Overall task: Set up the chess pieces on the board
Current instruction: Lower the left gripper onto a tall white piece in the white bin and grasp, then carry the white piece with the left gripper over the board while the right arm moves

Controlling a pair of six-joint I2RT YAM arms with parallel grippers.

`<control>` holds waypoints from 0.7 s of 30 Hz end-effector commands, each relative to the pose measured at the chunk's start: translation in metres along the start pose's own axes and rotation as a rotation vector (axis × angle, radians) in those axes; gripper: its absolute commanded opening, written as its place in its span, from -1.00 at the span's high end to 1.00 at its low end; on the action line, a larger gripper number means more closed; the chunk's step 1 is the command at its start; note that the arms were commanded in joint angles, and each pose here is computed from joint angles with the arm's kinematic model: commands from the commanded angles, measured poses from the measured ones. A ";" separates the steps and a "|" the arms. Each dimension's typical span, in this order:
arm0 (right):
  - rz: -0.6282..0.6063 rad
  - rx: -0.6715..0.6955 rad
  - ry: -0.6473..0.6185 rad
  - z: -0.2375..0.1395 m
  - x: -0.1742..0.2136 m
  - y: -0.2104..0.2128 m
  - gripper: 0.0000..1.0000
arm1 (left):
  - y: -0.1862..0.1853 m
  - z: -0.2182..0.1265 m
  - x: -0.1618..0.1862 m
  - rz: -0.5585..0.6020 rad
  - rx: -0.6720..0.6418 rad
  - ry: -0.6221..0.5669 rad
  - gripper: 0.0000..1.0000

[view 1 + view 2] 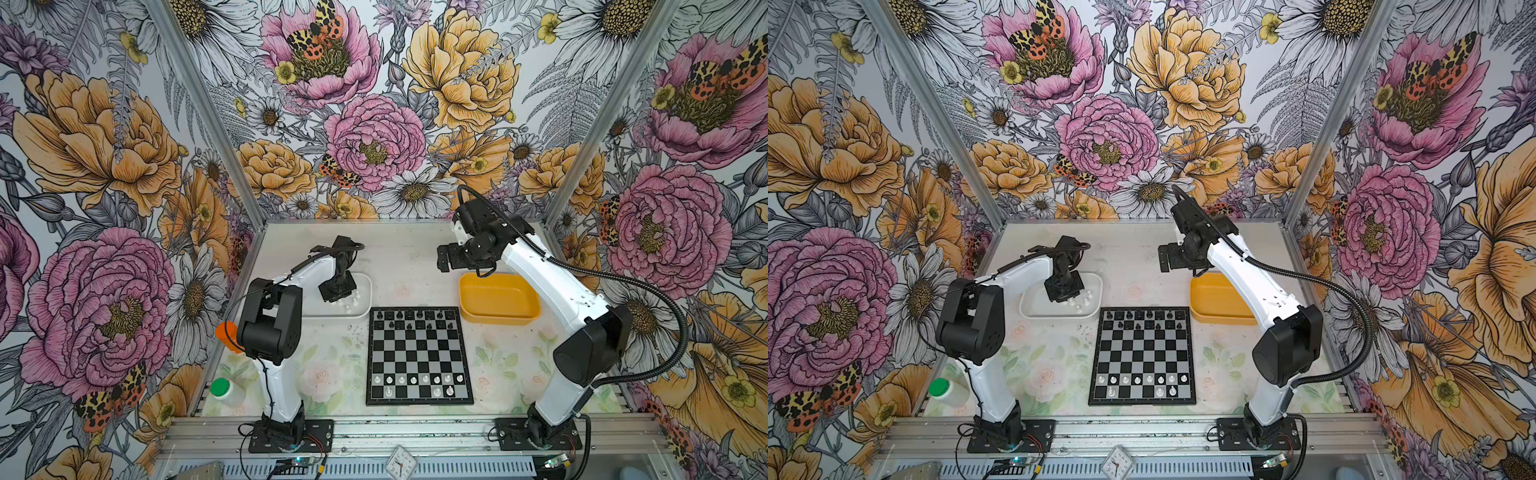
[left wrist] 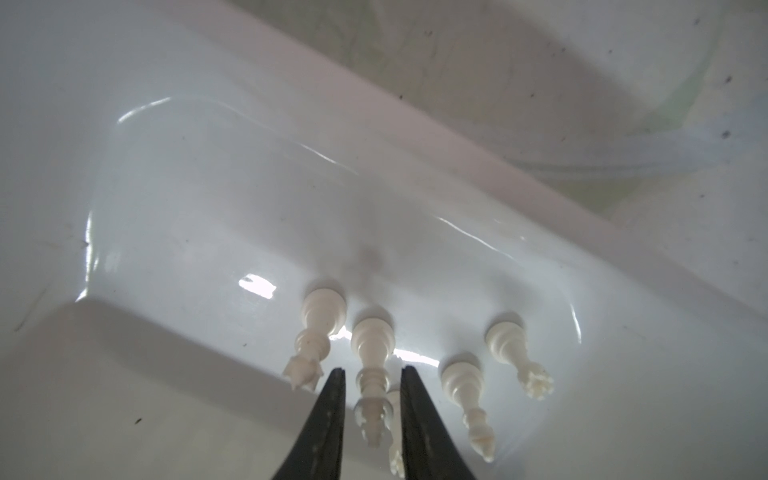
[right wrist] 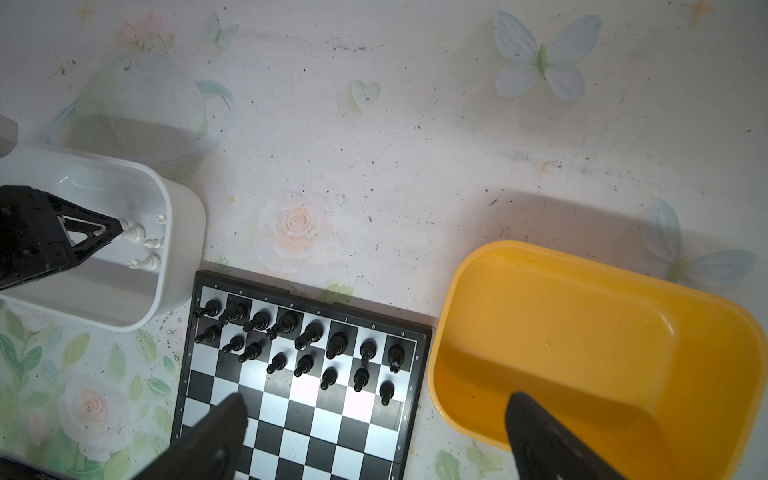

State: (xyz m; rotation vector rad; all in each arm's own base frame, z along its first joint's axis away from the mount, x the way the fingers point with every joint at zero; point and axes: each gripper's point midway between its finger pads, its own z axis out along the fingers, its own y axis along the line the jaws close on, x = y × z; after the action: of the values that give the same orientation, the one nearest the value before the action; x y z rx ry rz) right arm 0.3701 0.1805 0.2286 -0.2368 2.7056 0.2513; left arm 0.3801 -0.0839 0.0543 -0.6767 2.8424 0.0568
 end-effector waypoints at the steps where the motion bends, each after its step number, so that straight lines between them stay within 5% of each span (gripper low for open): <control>1: 0.003 -0.020 -0.042 -0.015 -0.003 0.000 -0.98 | 0.002 0.002 -0.003 0.002 -0.004 0.000 0.53; 21: 0.025 -0.018 -0.035 -0.017 0.006 -0.002 -0.97 | 0.000 0.000 0.001 0.030 0.004 0.003 0.76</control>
State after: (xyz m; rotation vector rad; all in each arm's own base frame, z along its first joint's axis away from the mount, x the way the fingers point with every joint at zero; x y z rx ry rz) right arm 0.3614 0.1777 0.2249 -0.2336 2.7215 0.2551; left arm 0.3800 -0.0840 0.0542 -0.6496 2.8493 0.0600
